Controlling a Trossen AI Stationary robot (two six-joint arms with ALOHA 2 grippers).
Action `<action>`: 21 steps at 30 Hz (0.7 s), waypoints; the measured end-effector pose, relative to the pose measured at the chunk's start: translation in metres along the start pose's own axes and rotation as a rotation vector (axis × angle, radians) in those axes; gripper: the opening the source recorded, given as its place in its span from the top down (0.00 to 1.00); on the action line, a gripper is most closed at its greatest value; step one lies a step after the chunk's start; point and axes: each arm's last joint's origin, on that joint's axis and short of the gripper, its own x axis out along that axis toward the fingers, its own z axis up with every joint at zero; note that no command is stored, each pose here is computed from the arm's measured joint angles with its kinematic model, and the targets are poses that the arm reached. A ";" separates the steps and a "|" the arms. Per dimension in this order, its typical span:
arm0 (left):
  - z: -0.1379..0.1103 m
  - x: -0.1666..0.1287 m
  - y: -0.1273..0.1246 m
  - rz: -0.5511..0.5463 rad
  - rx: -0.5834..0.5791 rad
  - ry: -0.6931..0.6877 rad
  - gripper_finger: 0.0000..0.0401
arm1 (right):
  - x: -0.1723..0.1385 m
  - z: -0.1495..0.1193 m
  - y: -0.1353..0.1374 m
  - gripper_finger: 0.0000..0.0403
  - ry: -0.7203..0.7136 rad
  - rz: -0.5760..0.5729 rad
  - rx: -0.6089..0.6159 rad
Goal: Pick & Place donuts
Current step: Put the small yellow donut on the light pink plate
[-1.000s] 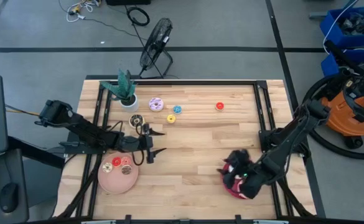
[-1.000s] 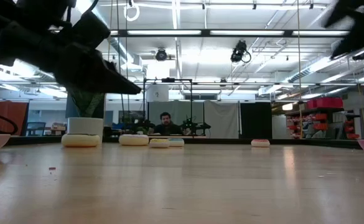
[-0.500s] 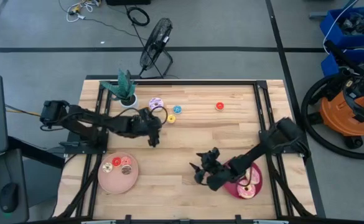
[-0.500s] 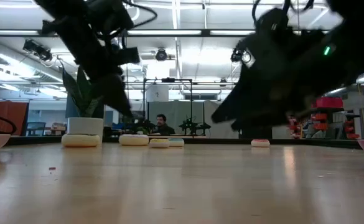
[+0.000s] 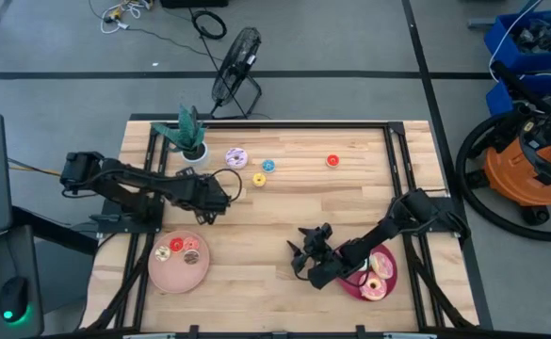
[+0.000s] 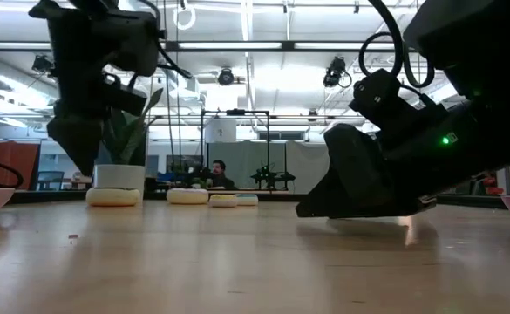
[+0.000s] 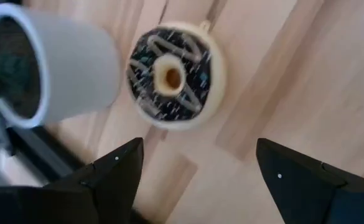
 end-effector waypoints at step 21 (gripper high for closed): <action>0.112 0.059 0.008 -0.329 0.155 -0.637 0.21 | -0.002 -0.001 0.000 0.28 0.003 0.003 -0.007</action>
